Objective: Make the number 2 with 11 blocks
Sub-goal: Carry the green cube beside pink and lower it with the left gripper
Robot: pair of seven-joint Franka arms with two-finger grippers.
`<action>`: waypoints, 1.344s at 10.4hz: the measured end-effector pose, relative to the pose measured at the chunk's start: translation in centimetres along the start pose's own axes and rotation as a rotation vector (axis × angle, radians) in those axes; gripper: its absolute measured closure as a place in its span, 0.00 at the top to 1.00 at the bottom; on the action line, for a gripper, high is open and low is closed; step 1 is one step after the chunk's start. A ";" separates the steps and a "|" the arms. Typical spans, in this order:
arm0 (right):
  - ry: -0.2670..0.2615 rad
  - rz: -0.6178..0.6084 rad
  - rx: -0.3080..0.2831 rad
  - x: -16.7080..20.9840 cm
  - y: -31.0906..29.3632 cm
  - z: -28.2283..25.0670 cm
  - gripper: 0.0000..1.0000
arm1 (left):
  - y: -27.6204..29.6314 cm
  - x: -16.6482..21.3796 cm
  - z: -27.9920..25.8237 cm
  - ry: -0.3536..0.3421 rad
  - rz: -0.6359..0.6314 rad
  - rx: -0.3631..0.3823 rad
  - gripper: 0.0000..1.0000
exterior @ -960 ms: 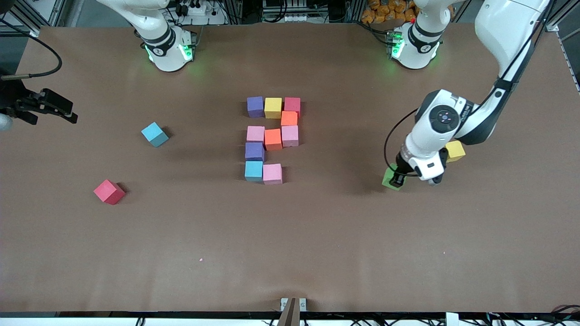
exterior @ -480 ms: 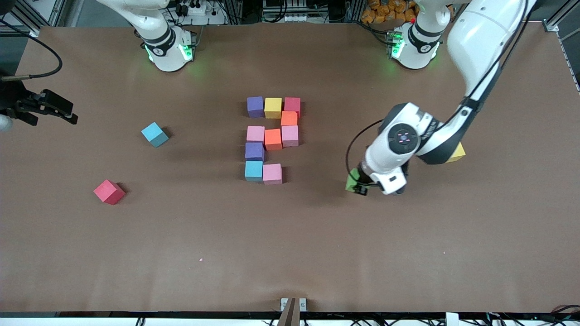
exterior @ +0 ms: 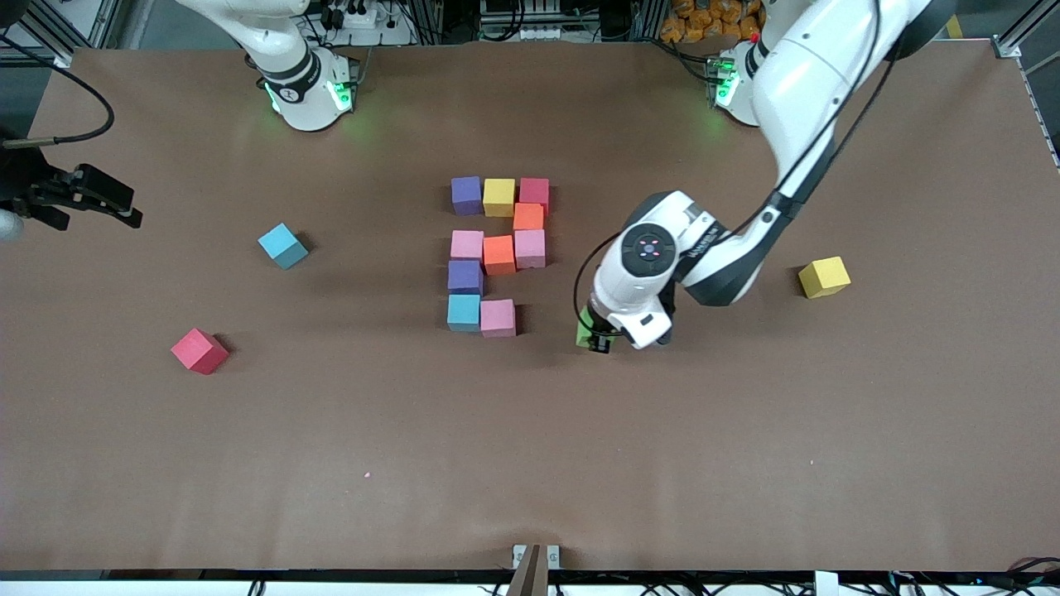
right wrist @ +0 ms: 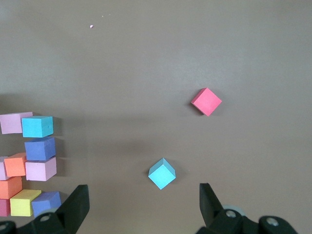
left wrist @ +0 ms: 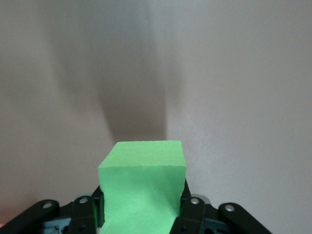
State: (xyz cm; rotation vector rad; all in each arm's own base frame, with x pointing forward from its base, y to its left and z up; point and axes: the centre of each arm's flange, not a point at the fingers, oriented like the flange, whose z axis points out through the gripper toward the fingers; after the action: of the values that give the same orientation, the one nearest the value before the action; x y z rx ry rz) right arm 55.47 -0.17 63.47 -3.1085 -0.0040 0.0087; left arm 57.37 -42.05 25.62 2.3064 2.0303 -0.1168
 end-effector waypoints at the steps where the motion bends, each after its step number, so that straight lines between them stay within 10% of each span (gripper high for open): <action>1: 0.000 0.000 0.000 0.0 0.0 0.0 1.00 | -0.1 -1.5 0.7 -0.001 -0.019 0.006 0.55; 14: 0.004 0.000 0.001 0.2 0.0 0.2 1.00 | -1.4 -8.6 6.2 -0.002 -0.019 0.018 0.55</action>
State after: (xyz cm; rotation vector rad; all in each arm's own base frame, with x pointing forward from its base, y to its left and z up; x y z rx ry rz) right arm 55.70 -0.18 63.29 -3.1079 -0.0038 0.0018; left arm 54.79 -50.95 20.33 2.2974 2.0590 -0.1384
